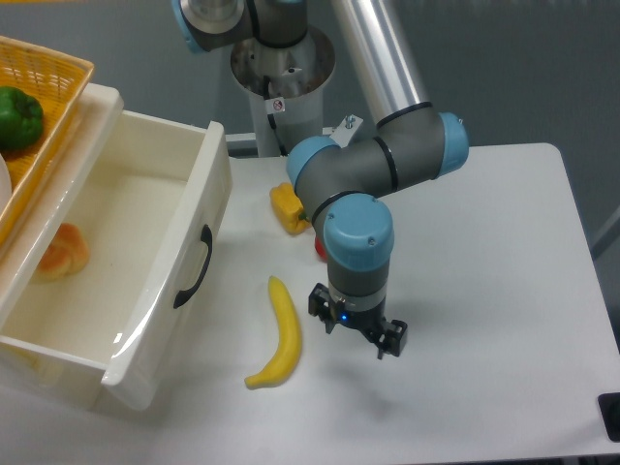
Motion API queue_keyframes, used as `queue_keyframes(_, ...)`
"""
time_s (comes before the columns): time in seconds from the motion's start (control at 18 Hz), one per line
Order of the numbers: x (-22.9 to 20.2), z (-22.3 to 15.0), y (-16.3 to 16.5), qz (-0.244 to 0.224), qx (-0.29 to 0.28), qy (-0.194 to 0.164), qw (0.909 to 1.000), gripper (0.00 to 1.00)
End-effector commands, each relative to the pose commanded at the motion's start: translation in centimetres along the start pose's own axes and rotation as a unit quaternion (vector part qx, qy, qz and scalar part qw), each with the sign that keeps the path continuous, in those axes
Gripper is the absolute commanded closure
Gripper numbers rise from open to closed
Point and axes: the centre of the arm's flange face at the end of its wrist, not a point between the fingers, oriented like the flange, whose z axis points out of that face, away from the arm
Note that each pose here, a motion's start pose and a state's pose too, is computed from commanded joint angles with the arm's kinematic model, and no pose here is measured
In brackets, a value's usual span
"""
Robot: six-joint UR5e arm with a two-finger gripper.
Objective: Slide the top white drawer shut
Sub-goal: 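Move the gripper toward the front face of the open white drawer, then place the gripper against the drawer front beside its black handle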
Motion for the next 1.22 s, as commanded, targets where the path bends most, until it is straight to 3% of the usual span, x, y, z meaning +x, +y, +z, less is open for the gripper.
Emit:
queue_keyframes(0.22,3.0,-1.7,-1.3,-0.027,0.018,0.009,0.9994,0.57)
queue_keyframes(0.33,4.2,-2.9,-1.7,-0.028,0.047,0.033,0.998,0.68)
queue_keyframes(0.72,2.7,-5.6,-0.2,-0.09,0.144,0.135,0.9761,0.97)
queue_keyframes(0.94,2.7,-5.3,0.4,-0.108,0.139,0.181,0.9677,0.99)
queue_keyframes(1.22,4.7,-3.9,1.4,-0.136,0.088,0.26,0.9521,0.99)
